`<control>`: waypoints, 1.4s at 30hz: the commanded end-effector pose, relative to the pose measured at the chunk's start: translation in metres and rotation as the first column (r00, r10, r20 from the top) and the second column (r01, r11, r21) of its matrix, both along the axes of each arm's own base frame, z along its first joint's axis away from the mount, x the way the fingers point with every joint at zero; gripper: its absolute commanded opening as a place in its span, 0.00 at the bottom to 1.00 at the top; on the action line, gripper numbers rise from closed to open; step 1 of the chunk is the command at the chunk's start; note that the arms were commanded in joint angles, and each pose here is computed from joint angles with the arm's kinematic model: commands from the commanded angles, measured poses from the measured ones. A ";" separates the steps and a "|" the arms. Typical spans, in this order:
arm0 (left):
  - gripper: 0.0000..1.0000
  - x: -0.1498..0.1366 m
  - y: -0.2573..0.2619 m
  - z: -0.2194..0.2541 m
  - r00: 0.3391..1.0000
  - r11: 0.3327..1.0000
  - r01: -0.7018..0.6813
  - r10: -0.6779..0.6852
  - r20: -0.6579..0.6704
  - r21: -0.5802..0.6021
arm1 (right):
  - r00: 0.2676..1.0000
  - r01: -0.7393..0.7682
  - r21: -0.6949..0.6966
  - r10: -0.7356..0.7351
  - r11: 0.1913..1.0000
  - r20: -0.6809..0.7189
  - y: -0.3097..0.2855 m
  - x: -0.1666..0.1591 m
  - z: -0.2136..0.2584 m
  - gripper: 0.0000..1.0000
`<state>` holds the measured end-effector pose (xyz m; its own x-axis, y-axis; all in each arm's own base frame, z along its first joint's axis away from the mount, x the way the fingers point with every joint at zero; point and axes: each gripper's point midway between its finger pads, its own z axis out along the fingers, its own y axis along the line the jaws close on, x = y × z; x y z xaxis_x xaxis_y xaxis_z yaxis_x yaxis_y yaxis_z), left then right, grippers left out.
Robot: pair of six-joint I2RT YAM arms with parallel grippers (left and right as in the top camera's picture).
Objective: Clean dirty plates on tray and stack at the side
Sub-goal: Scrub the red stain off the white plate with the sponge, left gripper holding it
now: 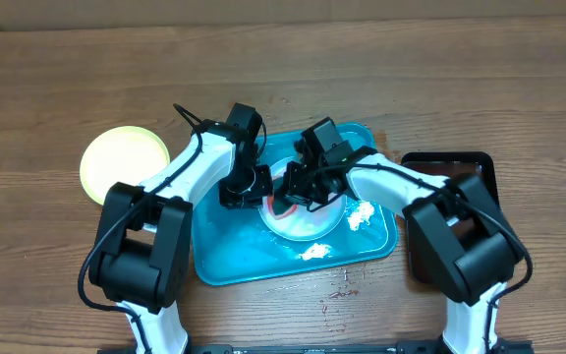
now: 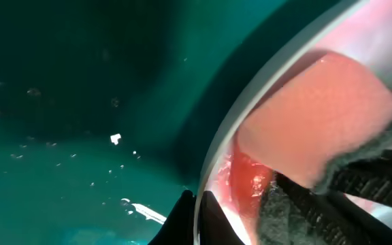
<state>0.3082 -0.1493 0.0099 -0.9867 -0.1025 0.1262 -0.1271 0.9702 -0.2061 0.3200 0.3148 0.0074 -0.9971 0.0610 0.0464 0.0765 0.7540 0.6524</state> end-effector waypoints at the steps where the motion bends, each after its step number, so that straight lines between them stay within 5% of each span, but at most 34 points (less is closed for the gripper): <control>1: 0.04 0.000 -0.002 -0.006 1.000 1.000 0.019 -0.019 -0.013 -0.010 | 0.997 0.012 -0.042 -0.015 0.999 -0.074 0.000 -0.011 -0.025 0.04; 10: 0.04 0.000 -0.002 -0.006 1.000 1.000 0.019 -0.019 -0.014 -0.010 | 0.967 0.237 -0.139 -0.248 0.962 -0.065 -0.064 0.037 -0.034 0.04; 17: 0.04 0.000 -0.001 -0.006 1.000 1.000 0.017 -0.017 -0.013 -0.009 | 0.955 0.246 -0.229 -0.276 0.942 -0.107 -0.128 0.046 -0.033 0.04; 27: 0.04 0.003 -0.002 -0.006 1.000 1.000 -0.001 0.001 -0.005 -0.012 | 0.965 0.005 -0.317 -0.088 0.949 -0.246 -0.151 -0.008 -0.031 0.04; 32: 0.04 0.005 -0.003 -0.006 1.000 1.000 -0.008 0.008 0.001 -0.014 | 0.944 -0.142 -0.248 0.056 0.958 -0.324 -0.131 -0.042 -0.022 0.04; 42: 0.04 0.005 -0.003 -0.006 1.000 1.000 -0.009 0.009 0.002 -0.016 | 0.937 -0.185 -0.099 0.146 0.978 -0.318 -0.060 -0.060 -0.011 0.04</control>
